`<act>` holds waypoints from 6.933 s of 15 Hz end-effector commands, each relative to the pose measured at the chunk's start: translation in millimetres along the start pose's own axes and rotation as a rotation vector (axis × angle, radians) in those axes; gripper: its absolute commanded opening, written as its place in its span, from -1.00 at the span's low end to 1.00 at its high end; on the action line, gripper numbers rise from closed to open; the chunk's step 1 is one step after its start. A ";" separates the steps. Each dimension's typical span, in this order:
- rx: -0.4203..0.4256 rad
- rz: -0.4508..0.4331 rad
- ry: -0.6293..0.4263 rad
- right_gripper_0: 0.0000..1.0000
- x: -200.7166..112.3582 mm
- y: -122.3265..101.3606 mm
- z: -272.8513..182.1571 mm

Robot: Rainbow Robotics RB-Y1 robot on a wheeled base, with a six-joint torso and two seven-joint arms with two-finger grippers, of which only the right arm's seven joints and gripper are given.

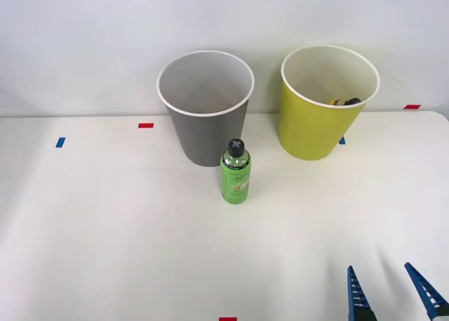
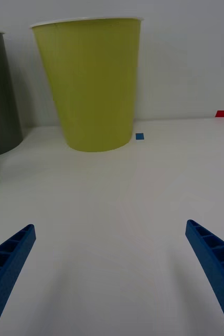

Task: Put cans in the gray bin, plastic bottles in the light green bin

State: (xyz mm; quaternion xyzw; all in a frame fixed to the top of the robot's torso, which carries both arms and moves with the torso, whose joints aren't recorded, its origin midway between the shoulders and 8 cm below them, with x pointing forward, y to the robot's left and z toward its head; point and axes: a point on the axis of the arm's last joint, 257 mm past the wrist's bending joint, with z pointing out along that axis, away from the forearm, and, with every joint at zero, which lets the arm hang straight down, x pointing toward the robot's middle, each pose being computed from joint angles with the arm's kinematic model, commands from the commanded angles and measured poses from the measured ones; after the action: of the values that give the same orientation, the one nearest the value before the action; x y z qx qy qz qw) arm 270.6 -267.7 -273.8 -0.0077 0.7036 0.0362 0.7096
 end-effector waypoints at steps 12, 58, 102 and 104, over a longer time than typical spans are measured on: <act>0.000 0.000 0.000 1.00 0.0 0.0 0.0; -0.509 -0.055 -0.151 1.00 -47.6 204.7 158.4; -0.456 -0.175 -0.205 -1.00 -46.9 229.1 236.4; -0.447 -0.167 -0.219 -1.00 -48.7 225.7 233.8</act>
State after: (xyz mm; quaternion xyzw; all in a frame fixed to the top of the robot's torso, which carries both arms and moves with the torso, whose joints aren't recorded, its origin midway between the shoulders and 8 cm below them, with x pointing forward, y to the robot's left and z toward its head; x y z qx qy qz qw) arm 491.2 -27.6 -214.9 -0.2227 0.5970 0.1329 0.7592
